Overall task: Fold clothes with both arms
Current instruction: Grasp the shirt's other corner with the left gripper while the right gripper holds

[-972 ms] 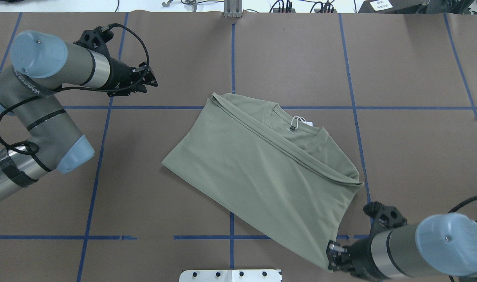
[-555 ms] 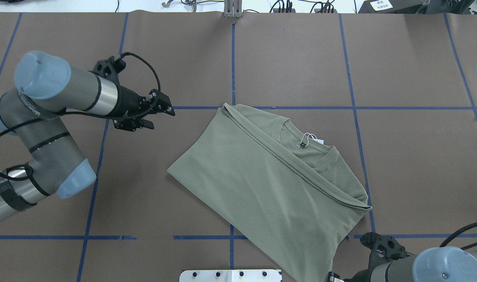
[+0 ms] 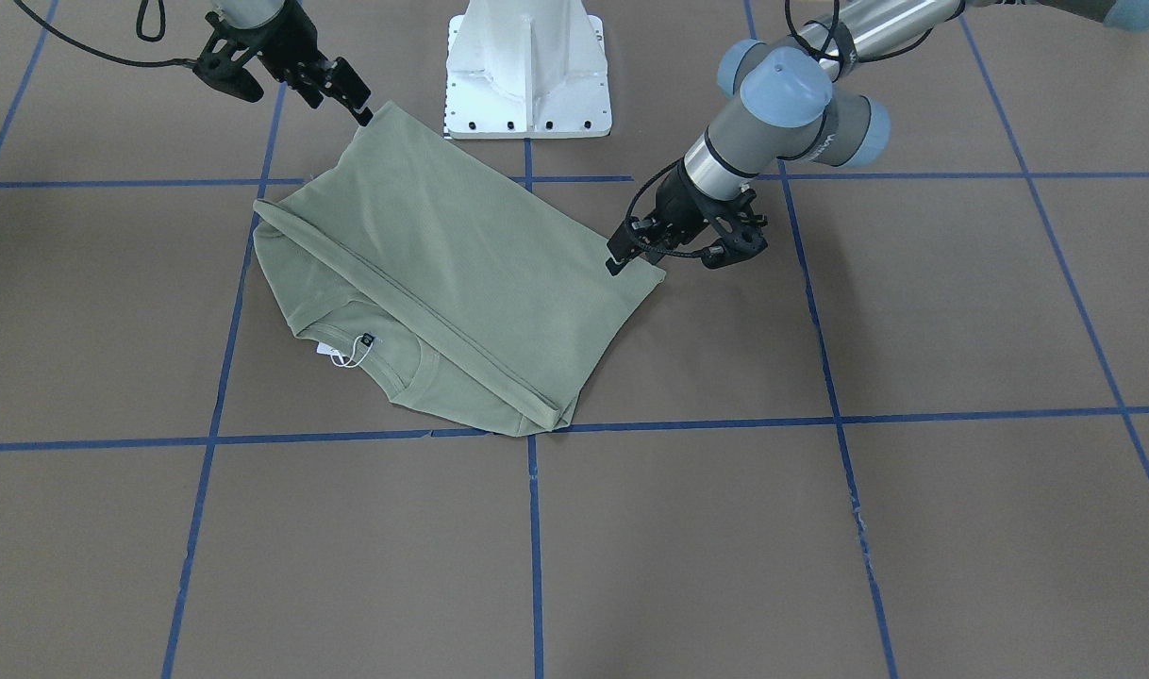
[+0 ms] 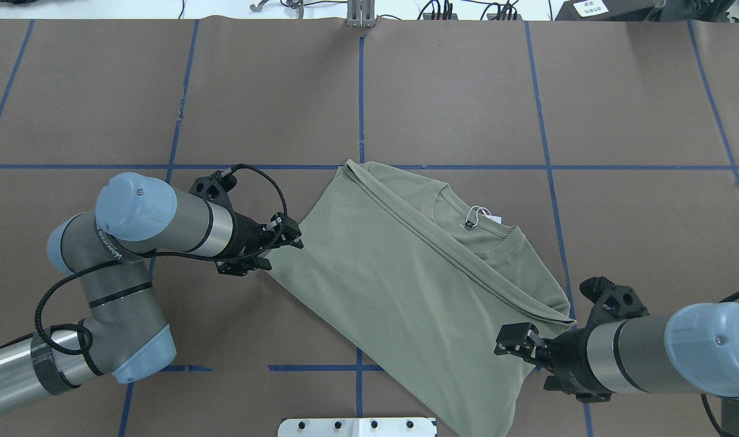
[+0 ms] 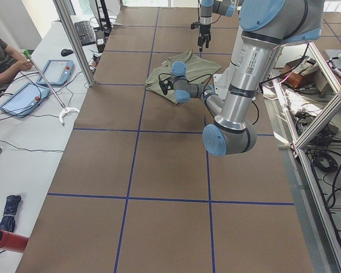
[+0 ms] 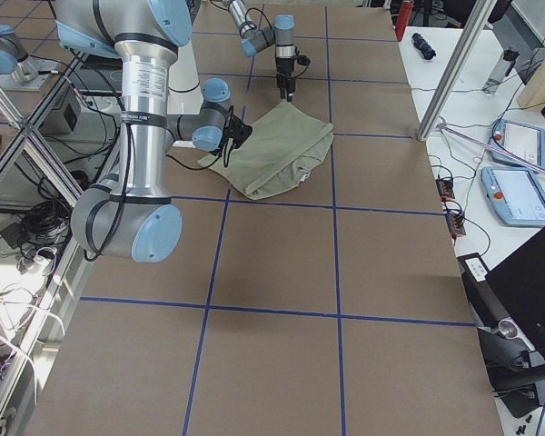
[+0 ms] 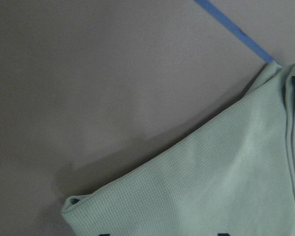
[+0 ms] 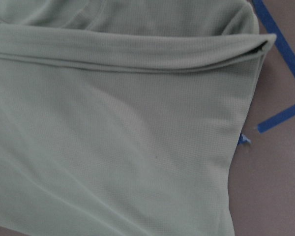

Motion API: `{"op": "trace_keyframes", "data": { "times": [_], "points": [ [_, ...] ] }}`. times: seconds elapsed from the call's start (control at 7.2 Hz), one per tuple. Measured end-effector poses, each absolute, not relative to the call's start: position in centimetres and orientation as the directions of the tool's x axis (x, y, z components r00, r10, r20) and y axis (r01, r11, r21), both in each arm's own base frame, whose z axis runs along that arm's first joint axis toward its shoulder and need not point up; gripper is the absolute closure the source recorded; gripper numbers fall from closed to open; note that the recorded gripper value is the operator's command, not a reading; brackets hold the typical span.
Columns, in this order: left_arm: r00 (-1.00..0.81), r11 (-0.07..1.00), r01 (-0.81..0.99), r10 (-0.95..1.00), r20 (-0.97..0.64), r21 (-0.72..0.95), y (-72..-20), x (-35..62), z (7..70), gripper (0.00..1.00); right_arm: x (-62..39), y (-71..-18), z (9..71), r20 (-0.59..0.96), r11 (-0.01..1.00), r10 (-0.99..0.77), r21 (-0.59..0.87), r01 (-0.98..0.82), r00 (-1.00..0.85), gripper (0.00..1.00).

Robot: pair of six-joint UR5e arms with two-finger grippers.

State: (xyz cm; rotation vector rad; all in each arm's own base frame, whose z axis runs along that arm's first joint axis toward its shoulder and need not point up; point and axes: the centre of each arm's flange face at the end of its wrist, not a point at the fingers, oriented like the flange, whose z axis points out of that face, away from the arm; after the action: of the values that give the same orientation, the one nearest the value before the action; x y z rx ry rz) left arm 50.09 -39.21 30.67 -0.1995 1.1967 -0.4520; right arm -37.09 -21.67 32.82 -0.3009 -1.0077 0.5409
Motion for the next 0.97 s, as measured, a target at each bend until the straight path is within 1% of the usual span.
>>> {"op": "trace_keyframes", "data": {
  "times": [0.42,0.56,0.69,0.83,0.97],
  "points": [
    [0.352,0.877,0.279,-0.473,-0.807,-0.392,-39.3,51.0,32.3,0.26,-37.6,-22.7,33.3,0.713,0.824,0.566,-0.476,-0.308,0.413,0.00],
    [0.366,0.873,0.286,-0.481,-0.797,-0.395,-39.3,51.1,32.6,0.29,-37.9,-22.8,33.2,0.714,0.824,0.566,-0.475,-0.308,0.412,0.00],
    [0.374,0.871,0.290,-0.485,-0.791,-0.397,-39.3,51.2,32.7,0.38,-38.1,-22.9,33.2,0.715,0.824,0.566,-0.475,-0.307,0.411,0.00],
    [0.377,0.870,0.292,-0.487,-0.788,-0.398,-39.3,51.2,32.8,0.59,-38.3,-22.9,33.2,0.715,0.825,0.565,-0.475,-0.307,0.411,0.00],
    [0.379,0.869,0.293,-0.489,-0.786,-0.399,-39.3,51.2,33.0,0.95,-38.5,-23.0,33.0,0.718,0.825,0.564,-0.476,-0.305,0.407,0.00]
  ]
}}
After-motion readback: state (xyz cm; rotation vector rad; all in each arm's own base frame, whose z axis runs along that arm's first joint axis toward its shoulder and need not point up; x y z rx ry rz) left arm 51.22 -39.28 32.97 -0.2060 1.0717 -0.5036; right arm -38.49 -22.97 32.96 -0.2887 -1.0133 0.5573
